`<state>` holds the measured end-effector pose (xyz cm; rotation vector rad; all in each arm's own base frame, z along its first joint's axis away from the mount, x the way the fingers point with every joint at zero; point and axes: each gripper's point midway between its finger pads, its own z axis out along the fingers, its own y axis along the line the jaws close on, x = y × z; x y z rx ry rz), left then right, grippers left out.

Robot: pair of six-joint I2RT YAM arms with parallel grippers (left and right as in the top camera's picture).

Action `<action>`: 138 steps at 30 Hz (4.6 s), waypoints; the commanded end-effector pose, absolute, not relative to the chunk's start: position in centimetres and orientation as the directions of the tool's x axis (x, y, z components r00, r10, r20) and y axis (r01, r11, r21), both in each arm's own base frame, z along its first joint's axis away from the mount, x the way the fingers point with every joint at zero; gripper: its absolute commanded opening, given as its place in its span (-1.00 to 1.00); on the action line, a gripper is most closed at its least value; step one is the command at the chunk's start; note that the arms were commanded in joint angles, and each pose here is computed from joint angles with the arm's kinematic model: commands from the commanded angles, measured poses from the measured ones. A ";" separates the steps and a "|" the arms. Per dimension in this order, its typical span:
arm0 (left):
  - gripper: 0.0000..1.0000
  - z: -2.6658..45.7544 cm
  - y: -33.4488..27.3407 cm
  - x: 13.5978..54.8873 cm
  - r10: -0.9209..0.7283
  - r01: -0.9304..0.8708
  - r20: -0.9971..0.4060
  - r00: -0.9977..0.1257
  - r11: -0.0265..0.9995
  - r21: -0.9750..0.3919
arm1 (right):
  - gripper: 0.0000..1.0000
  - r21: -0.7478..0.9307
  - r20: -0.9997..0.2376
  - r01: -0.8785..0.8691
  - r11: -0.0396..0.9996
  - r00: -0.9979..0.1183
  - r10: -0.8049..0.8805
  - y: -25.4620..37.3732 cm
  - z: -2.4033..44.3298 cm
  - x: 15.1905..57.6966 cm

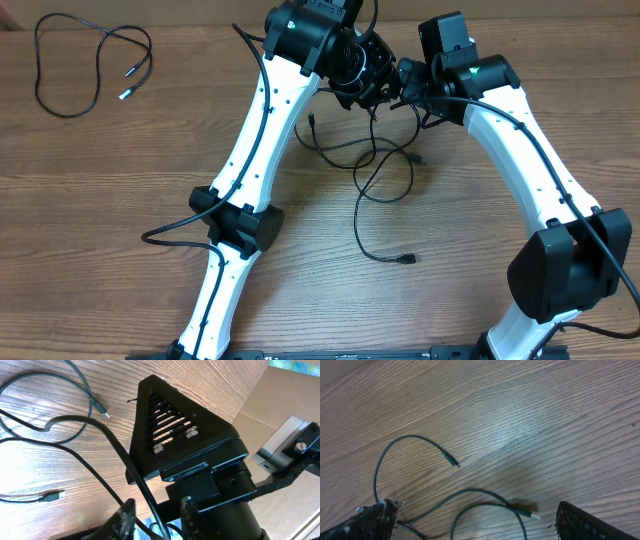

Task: Untangle cables

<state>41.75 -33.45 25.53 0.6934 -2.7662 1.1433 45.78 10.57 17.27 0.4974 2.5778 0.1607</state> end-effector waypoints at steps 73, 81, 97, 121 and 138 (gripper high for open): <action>-0.91 42.8 -21.5 37.6 0.128 0.573 -0.734 -0.667 0.718 -0.395 | 1.00 0.187 -0.356 0.542 0.819 -0.740 0.571 -0.5 16.2 44.6; -0.92 42.5 -19.2 40.8 -0.139 0.282 -0.662 -0.736 0.827 -0.487 | 1.00 0.672 -0.311 -0.157 0.723 -0.947 0.083 13.0 20.5 42.6; -0.92 40.9 -16.5 43.4 -0.469 -0.074 -0.453 -0.759 0.752 -0.654 | 0.90 0.563 -0.691 -0.659 0.499 -0.706 -0.153 22.9 31.0 38.3; -0.91 39.3 -20.7 41.7 -0.510 -0.297 0.005 -0.860 0.494 -0.817 | 0.27 0.384 -0.825 -0.662 0.643 -0.560 -0.083 27.1 35.5 38.9; -0.91 40.4 -20.0 41.8 -0.497 -0.314 0.075 -0.865 0.417 -0.853 | -0.48 0.380 -0.824 -0.650 0.658 -0.561 -0.077 26.9 35.4 39.2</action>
